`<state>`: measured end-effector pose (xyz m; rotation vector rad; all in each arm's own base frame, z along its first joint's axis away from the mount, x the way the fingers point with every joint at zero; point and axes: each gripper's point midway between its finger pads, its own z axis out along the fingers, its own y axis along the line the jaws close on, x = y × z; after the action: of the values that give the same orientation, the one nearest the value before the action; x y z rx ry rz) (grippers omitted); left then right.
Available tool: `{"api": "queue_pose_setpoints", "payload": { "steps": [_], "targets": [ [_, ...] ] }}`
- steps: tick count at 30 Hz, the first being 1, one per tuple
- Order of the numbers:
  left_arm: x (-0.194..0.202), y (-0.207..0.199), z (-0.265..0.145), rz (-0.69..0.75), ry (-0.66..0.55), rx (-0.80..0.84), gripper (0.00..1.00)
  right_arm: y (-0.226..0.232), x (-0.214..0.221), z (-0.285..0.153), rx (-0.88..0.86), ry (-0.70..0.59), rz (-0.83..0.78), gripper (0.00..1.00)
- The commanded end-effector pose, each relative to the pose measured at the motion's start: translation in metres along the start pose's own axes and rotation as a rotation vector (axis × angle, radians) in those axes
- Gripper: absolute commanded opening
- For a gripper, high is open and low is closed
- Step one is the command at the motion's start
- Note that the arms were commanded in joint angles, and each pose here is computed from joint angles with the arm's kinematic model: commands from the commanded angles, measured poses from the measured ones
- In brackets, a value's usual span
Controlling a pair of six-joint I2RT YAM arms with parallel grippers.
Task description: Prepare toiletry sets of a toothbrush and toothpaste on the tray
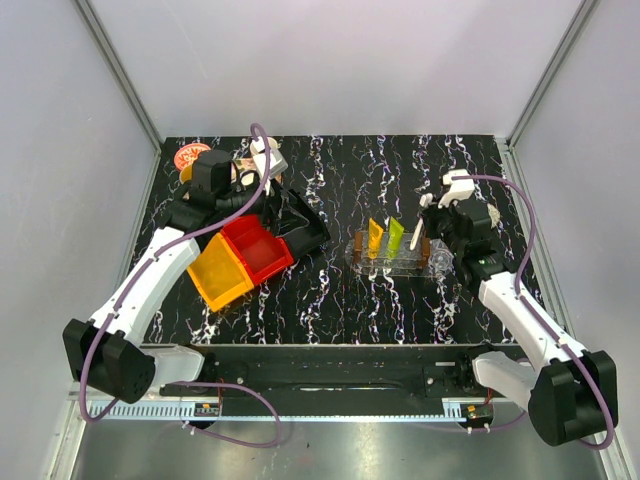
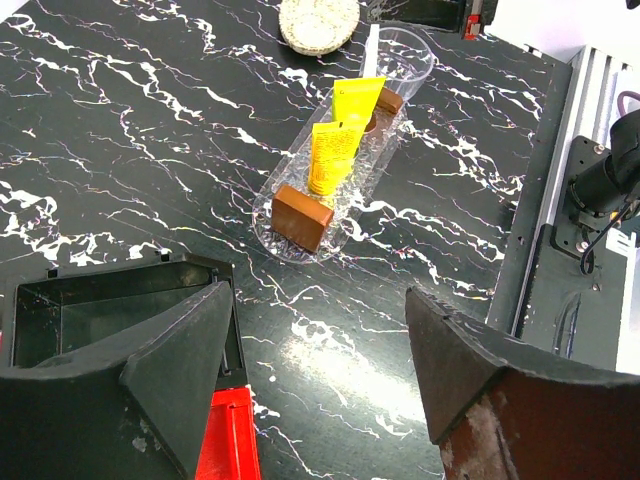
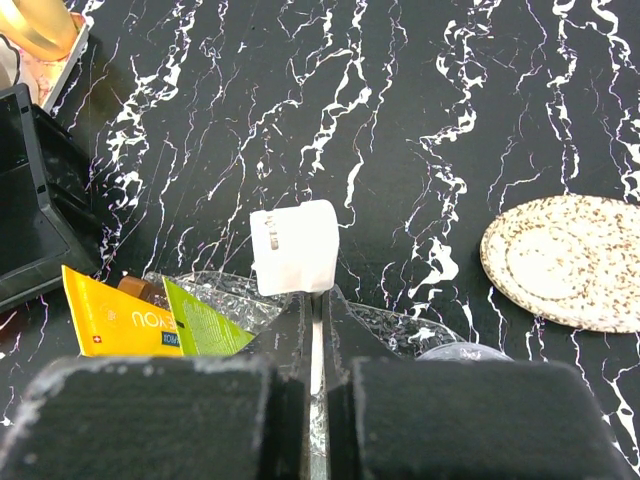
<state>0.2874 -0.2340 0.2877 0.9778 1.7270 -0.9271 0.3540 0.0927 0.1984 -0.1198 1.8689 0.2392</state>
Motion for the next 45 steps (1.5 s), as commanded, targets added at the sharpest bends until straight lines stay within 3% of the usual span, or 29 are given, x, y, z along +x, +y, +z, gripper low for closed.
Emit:
{"api": "queue_pose_setpoints", "payload": {
  "steps": [1,45],
  "targets": [
    [-0.018,-0.001,-0.006,0.059,-0.056,-0.007,0.74,-0.005,-0.013,0.004,0.021,-0.058,-0.004,0.00],
    [-0.010,-0.004,-0.003,0.047,-0.044,0.019,0.74,0.003,0.018,0.017,-0.054,-0.020,-0.013,0.00]
  ]
}}
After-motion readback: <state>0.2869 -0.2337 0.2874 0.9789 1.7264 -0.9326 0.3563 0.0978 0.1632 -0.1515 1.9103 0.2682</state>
